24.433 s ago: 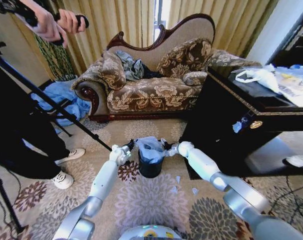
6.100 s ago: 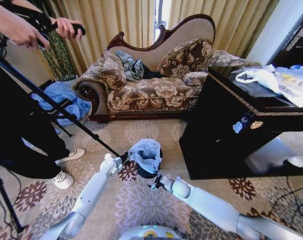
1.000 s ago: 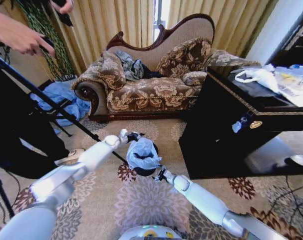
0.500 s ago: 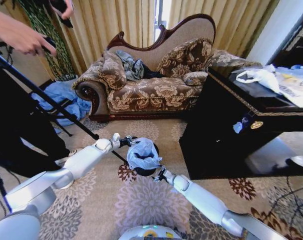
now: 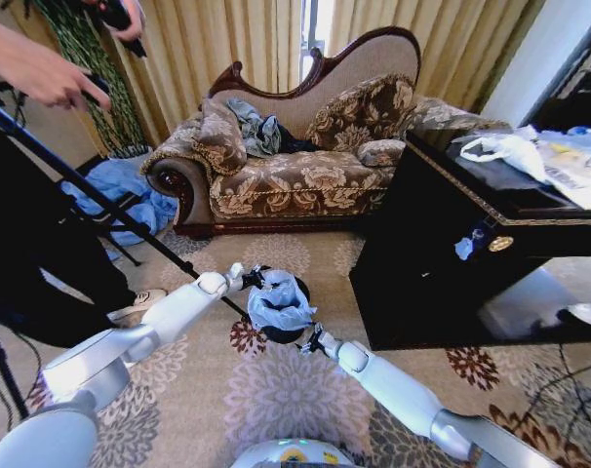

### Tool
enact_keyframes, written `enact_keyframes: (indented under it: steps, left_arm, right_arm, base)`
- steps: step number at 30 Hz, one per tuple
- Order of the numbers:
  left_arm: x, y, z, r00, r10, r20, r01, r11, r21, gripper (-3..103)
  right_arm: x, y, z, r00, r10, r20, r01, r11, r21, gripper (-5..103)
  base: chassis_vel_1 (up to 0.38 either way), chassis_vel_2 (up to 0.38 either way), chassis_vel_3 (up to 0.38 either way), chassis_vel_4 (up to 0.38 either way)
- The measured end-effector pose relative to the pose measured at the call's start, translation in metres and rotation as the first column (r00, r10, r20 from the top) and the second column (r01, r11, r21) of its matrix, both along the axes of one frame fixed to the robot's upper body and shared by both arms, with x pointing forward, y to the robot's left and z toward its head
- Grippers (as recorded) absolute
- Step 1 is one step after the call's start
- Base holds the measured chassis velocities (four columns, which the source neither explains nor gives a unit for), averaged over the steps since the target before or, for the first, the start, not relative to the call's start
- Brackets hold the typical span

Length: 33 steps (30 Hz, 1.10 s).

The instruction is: Place a garbage bag over the trash bin.

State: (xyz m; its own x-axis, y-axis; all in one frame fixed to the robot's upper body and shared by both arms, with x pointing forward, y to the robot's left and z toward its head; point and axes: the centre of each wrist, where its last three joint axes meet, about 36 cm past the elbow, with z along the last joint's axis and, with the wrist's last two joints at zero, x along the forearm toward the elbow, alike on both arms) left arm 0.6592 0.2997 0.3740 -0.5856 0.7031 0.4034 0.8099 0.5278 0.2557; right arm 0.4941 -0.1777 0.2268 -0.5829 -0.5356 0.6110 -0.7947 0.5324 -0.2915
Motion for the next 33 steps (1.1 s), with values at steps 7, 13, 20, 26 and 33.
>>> enact_keyframes:
  steps: [7,13,20,26,33]
  left_arm:
    - [0.012,-0.004,-0.007,0.999,-0.003,0.044,0.002,1.000,0.020,49]
    - [0.023,-0.009,-0.005,0.999,-0.012,0.050,0.012,1.000,0.002,22]
    - [0.037,-0.014,-0.004,0.997,0.011,0.070,-0.010,1.000,-0.006,2]
    - [0.041,-0.014,-0.015,0.995,0.062,0.075,-0.061,0.998,-0.017,0]
    - [0.040,-0.015,-0.021,0.989,0.120,0.082,-0.117,0.992,-0.035,0]
  right_arm:
    - [0.000,0.000,-0.005,1.000,0.004,-0.001,-0.004,1.000,0.000,100]
    - [0.001,0.003,-0.005,1.000,0.004,0.000,-0.004,1.000,0.002,100]
    - [0.005,0.002,-0.006,1.000,-0.008,0.006,0.008,1.000,0.000,100]
    - [0.011,-0.001,-0.007,0.999,-0.027,0.025,0.027,1.000,-0.005,100]
    - [0.019,-0.004,-0.009,0.997,-0.051,0.060,0.051,0.999,-0.002,100]
  base:
    - [0.000,0.000,0.000,0.000]
    - [0.000,0.000,0.000,0.000]
    - [0.000,0.000,0.000,0.000]
    - [0.000,0.000,0.000,0.000]
    - [0.000,0.000,0.000,0.000]
